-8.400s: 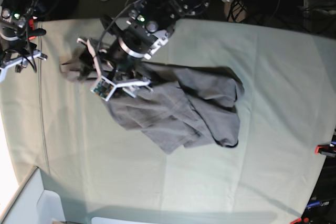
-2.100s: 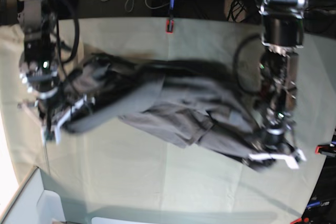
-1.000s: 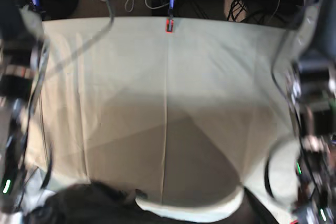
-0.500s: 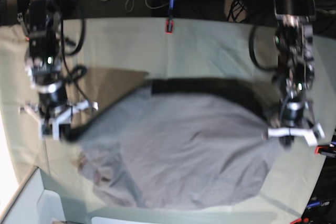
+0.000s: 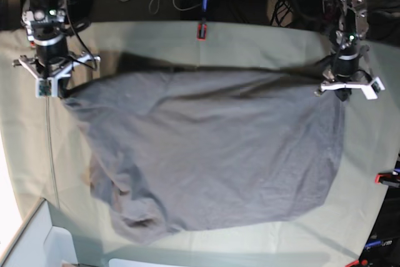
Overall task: Layout the t-shirt on the table in an organized manner, then fold the t-shirt properly
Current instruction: 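Lay the t-shirt flat on the table with both grippers, then grasp the shirt's collar-side corner with the right gripper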
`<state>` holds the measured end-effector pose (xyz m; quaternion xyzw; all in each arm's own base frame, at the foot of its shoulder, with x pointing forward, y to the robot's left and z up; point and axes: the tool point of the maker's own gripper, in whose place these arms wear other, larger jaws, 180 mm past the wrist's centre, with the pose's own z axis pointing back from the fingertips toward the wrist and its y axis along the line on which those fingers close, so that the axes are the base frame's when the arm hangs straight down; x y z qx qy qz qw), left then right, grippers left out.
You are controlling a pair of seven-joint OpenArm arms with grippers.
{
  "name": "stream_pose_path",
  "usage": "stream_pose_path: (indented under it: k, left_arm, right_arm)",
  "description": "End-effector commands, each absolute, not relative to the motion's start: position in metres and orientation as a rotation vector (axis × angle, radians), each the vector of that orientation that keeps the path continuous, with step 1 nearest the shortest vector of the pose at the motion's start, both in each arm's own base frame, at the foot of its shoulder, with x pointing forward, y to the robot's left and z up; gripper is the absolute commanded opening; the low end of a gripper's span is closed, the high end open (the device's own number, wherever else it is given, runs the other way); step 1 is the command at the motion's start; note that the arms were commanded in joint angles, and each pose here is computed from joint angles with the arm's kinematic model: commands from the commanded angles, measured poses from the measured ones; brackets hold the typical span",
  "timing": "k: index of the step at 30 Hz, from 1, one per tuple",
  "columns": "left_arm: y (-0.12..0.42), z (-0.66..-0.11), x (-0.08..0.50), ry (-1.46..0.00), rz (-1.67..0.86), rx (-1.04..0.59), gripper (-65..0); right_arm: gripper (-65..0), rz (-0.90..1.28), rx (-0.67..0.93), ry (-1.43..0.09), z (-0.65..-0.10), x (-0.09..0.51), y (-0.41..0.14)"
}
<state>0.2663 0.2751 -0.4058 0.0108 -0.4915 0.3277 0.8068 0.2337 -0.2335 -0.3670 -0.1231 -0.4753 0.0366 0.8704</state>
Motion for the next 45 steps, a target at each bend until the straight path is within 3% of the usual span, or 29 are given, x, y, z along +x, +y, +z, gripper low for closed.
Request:
stream_pose_path:
  k: [1,19,29,39,45]
  left_arm:
    - [0.278,-0.393,0.273,-1.099,0.688,0.028,-65.0]
    - [0.323,-0.343,0.299,-1.243,0.717,0.088,-65.0]
    - [0.325,-0.362,0.29,-1.19,0.734,0.098,-64.9]
    - [0.326,-0.367,0.288,-1.177,0.737,0.101,-64.9]
    - [0.325,-0.368,0.288,-1.176,0.737,0.099,-64.9]
  right_arm:
    - [-65.0,0.093,-0.266,-1.026,-0.357,0.232,-0.234]
    - [-65.0,0.057,-0.307,-0.93,-0.372,0.19,-0.252]
    - [-65.0,0.121,-0.149,-0.955,-0.38,0.215,-0.186]
    - [-38.5,0.297,-0.029,-0.777,-0.411,0.269,-0.112]
    - [-33.2,0.327,-0.023,-0.718,-0.438,0.285,-0.1]
